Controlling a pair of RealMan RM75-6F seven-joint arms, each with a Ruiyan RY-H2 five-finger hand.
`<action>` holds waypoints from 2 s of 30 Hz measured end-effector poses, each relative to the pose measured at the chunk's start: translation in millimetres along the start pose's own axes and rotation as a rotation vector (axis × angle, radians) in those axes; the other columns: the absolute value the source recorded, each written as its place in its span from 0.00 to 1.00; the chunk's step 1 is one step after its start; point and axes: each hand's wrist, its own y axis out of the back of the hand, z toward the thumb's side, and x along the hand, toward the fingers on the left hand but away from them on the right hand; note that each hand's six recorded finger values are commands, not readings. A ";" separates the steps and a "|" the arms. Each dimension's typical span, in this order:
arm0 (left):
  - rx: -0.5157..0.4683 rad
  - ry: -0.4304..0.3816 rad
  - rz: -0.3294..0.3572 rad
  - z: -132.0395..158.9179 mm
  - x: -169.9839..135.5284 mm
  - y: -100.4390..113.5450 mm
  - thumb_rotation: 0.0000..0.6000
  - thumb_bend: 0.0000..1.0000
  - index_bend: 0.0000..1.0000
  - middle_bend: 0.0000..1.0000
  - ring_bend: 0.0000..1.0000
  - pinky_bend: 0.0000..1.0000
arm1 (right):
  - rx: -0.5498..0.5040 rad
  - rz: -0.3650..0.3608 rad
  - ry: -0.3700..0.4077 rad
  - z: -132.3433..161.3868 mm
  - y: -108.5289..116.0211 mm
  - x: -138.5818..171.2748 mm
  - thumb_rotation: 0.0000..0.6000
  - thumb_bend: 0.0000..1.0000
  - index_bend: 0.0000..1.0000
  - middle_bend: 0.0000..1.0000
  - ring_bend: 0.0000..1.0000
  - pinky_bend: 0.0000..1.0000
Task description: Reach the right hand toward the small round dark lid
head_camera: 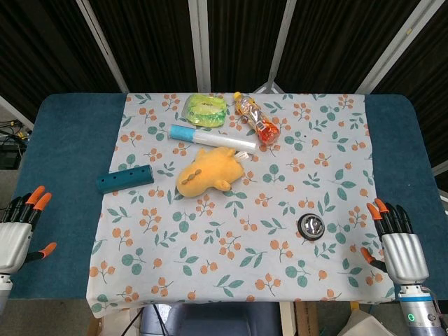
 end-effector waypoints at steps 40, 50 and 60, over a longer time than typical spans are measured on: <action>-0.009 0.002 0.004 1.5 -1.0 0.9 1.00 0.01 0.00 0.00 0.00 0.00 | 0.067 0.190 0.064 35.6 -54.9 -16.7 1.00 0.55 0.00 0.00 0.00 0.00; -0.007 0.002 0.004 1.7 -0.3 0.5 1.00 0.01 0.00 0.00 0.00 0.00 | 0.115 0.240 0.084 46.5 -75.5 -22.2 1.00 0.57 0.00 0.00 0.00 0.00; -0.001 0.003 0.001 0.7 -1.2 -1.1 1.00 0.01 0.00 0.00 0.00 0.00 | 0.118 0.257 0.090 53.6 -83.8 -26.5 1.00 0.57 0.00 0.00 0.00 0.00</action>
